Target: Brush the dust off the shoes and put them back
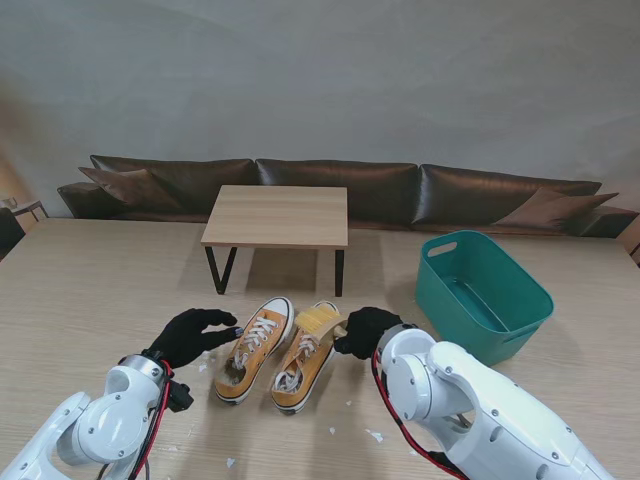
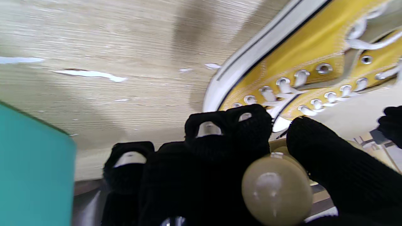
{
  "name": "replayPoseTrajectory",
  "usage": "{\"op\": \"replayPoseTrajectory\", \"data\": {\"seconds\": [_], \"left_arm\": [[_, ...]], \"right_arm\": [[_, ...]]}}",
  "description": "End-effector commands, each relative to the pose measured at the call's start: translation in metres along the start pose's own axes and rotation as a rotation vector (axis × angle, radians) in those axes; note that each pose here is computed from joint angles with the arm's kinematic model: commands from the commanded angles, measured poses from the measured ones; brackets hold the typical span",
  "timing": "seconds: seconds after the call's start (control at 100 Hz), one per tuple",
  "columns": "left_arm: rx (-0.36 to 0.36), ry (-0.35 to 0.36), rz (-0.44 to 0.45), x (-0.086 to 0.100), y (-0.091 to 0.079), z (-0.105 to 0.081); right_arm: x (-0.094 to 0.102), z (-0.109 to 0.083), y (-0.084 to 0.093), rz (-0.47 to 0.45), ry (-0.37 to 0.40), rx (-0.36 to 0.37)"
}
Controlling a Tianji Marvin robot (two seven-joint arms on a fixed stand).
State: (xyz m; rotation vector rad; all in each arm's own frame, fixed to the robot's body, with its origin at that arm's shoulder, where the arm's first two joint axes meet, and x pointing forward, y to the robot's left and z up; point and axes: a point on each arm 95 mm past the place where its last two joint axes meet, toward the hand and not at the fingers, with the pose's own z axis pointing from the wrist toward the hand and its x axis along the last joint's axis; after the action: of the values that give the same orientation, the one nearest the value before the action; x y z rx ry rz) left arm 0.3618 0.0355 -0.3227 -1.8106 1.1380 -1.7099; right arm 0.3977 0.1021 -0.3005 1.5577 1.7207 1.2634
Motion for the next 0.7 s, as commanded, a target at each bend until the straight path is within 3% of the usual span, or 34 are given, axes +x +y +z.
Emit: {"op": "replayPoseTrajectory", "data": {"seconds": [0.0,0.27,0.69], "left_arm": [[-0.012,0.002,-0.008,0.002,0.002,-0.001],[-0.010,0.002,-0.010,0.002,0.002,-0.001],[-0.007,0.001,-0.011,0.002,0.002,-0.001]], "right_arm": [[0.018,0.000,0.002,-0.002,0.033,0.006],[0.051,0.015,-0.003,-0.014,0.040,0.001],[0.079,0.045,-0.012,-0.021,-0.001,0.021]]}}
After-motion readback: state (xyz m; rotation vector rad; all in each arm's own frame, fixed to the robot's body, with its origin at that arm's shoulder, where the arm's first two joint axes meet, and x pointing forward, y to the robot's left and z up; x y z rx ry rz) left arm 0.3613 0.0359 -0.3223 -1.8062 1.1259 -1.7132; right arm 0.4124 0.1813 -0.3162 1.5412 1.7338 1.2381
